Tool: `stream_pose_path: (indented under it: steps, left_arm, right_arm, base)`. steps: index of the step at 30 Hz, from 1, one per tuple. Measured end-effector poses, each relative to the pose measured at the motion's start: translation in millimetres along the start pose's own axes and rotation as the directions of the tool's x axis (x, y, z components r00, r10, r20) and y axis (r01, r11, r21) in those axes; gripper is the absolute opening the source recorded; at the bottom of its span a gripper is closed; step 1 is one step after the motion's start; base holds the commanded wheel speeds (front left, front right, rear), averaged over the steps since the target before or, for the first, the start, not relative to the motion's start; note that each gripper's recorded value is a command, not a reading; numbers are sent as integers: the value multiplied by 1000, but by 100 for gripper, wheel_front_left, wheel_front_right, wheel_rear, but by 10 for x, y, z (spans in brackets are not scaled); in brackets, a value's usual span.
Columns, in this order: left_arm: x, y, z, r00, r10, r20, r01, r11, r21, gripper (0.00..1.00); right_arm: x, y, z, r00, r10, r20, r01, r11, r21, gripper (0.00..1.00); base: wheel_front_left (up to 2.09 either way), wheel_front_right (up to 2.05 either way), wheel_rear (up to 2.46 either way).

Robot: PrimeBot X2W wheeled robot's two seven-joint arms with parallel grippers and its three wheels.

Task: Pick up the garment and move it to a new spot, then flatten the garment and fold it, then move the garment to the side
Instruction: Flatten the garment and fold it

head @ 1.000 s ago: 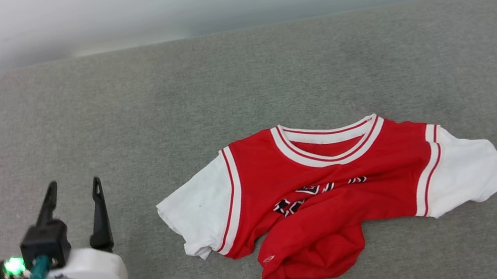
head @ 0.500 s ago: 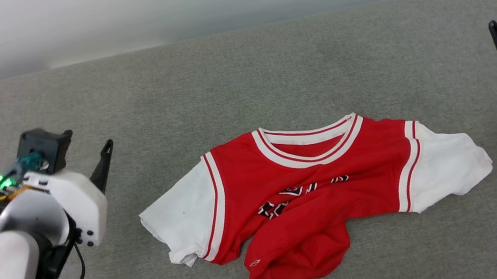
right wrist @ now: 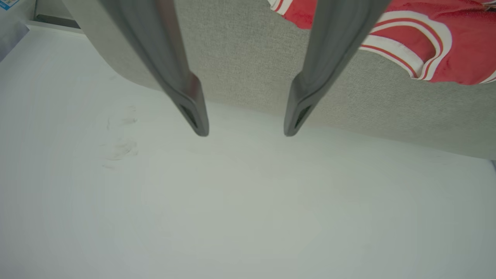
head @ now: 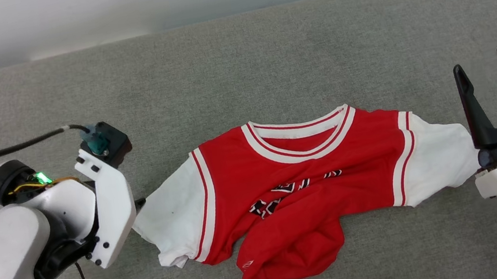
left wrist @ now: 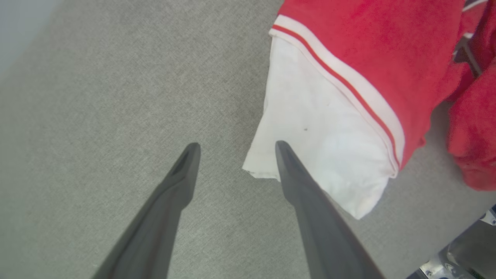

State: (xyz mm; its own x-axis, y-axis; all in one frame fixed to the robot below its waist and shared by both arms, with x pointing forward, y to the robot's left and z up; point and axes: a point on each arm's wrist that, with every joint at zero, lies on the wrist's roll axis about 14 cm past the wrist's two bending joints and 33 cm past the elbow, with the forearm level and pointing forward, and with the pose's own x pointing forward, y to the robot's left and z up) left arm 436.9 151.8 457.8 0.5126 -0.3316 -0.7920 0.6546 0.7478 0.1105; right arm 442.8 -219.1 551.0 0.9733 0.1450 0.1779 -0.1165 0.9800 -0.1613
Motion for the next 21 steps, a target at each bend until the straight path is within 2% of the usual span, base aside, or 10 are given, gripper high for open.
stream_pose_path:
  steps: [7,17,18,19,21]
  left_arm:
    - [180,-164,-245,972,-108,-208,115,993,26,100]
    - [520,-260,-602,903,-160,-398,197,979,54,100]
    - [532,-256,-619,901,-163,-402,200,978,53,15]
    - [544,-253,-628,902,-166,-399,202,978,51,0]
    - [549,-246,-588,912,-170,-372,200,979,42,0]
  right_arm:
    - [-100,56,-208,998,-10,-62,12,1000,28,100]
    - [-110,149,-455,992,12,-128,-7,999,41,100]
    - [-119,152,-481,991,13,-136,-8,999,43,100]
    - [-121,150,-494,990,13,-140,-7,999,43,100]
    - [-100,132,-478,991,12,-135,-7,999,39,100]
  base:
    - [0,0,0]
    - [0,0,0]
    - [0,0,0]
    - [0,0,0]
    - [0,0,0]
